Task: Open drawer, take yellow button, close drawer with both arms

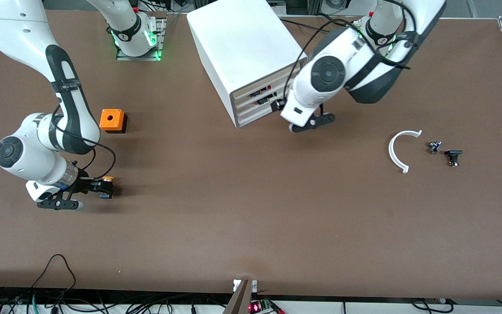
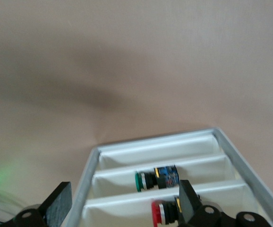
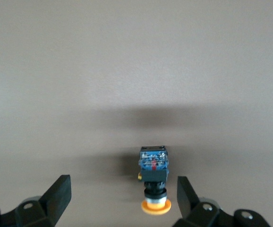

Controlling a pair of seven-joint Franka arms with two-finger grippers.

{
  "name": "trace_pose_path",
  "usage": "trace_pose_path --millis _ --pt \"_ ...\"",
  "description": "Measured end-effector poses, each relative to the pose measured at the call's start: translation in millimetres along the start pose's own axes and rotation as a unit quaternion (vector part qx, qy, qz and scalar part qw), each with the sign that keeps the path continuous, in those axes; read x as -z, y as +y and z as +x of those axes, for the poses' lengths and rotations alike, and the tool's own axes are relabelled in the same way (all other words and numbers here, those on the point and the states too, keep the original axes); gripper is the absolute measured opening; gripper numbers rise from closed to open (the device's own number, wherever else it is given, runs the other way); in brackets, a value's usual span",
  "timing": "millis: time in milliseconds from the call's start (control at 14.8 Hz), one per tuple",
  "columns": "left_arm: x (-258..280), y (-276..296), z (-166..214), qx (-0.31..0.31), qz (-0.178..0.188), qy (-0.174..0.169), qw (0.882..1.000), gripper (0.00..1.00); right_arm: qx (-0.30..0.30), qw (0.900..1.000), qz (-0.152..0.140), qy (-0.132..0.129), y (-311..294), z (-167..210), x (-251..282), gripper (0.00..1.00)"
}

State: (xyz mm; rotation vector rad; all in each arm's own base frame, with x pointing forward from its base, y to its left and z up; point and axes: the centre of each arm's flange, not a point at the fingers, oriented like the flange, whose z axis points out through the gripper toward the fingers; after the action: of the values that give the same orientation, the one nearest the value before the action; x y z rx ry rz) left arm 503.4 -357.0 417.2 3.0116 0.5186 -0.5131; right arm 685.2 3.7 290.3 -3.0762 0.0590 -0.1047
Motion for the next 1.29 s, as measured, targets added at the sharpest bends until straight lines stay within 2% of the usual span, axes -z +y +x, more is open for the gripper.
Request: trace_pose_path --millis 271,407,542,881,1153,1288 --pt "43.7 -14.8 18.9 -0.014 0.036 0.071 0.997 1.00 0.004 1.000 -0.004 -0.018 -5.8 5.1 66.1 1.00" --pt "63.4 -24.6 24.5 -0.062 0.069 0.092 0.991 1.00 -0.003 1.000 -0.011 -0.019 -9.7 2.1 96.2 1.00" --pt "90.2 -45.5 41.6 -0.105 0.077 0.096 0.987 1.00 -0.011 1.000 -0.013 -0.022 -15.1 -4.5 124.3 1.00" --pt "138.2 -127.9 108.1 -0.191 0.065 0.100 0.974 1.00 -0.035 0.999 -0.009 -0.038 -21.5 -33.7 203.1 1.00" --pt "167.9 -174.0 114.3 -0.233 0.047 0.098 0.966 1.00 -0.037 0.998 -0.004 -0.042 -23.1 -62.4 263.0 1.00" --pt "182.8 -206.4 117.0 -0.257 0.054 0.113 0.958 1.00 -0.037 0.998 -0.002 -0.043 -23.7 -76.5 287.5 1.00"
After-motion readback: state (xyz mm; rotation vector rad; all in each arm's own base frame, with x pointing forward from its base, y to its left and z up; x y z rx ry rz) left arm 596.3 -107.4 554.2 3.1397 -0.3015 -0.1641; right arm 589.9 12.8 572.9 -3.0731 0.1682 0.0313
